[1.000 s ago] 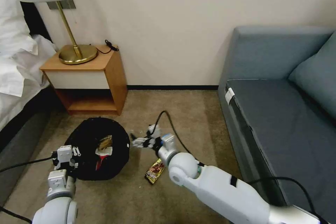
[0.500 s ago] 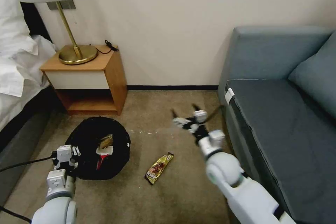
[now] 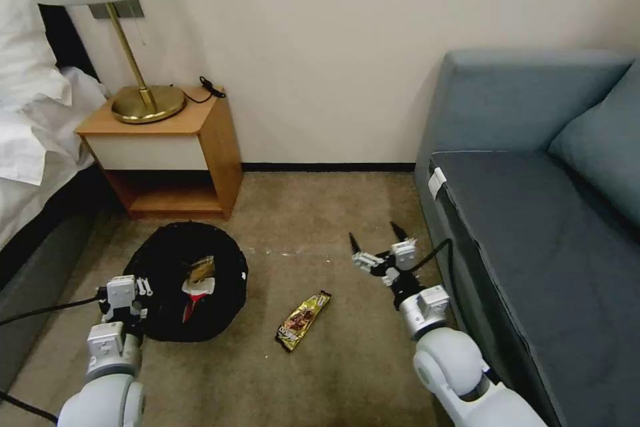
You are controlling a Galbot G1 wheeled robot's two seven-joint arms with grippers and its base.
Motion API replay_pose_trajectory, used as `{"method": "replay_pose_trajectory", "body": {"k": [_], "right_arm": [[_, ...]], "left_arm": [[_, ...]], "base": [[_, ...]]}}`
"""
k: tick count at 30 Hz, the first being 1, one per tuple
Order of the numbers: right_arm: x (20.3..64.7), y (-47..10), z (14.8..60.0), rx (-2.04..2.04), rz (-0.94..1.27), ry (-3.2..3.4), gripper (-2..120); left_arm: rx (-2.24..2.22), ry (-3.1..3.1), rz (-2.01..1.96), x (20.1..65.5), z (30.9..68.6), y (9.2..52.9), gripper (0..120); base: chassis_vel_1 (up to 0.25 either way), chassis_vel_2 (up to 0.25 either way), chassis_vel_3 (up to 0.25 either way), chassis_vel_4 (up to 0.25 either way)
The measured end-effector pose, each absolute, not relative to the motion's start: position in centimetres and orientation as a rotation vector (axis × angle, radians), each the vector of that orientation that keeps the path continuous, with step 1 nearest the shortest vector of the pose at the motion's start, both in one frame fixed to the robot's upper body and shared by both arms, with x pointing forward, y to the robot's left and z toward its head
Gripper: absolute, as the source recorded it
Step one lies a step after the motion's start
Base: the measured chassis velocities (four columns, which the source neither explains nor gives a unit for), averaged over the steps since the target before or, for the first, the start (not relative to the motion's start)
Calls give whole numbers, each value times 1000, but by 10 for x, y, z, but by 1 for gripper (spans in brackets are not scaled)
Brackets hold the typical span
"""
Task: Pick up the trash bin, then pick up the garbage on the floor and place it into the trash bin.
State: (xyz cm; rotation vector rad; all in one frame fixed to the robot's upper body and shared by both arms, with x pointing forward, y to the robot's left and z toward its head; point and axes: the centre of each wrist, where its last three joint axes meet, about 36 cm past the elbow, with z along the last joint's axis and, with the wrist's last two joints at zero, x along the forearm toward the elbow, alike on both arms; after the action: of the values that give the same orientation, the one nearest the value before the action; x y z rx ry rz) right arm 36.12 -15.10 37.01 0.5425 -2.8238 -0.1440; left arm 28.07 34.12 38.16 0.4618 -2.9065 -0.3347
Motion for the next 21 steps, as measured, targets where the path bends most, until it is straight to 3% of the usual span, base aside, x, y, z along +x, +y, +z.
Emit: {"method": "replay_pose_trajectory", "body": {"k": [13, 21], "right_arm": [[438, -126, 343, 520, -133, -2288, 100], [457, -95, 318, 462, -64, -2140, 100]], "left_arm": [[470, -2907, -342, 277, 384, 337, 7], [477, -2912, -346, 274, 386, 331, 7]], "base": [[0, 0, 0, 0], [0, 0, 0, 0]]}}
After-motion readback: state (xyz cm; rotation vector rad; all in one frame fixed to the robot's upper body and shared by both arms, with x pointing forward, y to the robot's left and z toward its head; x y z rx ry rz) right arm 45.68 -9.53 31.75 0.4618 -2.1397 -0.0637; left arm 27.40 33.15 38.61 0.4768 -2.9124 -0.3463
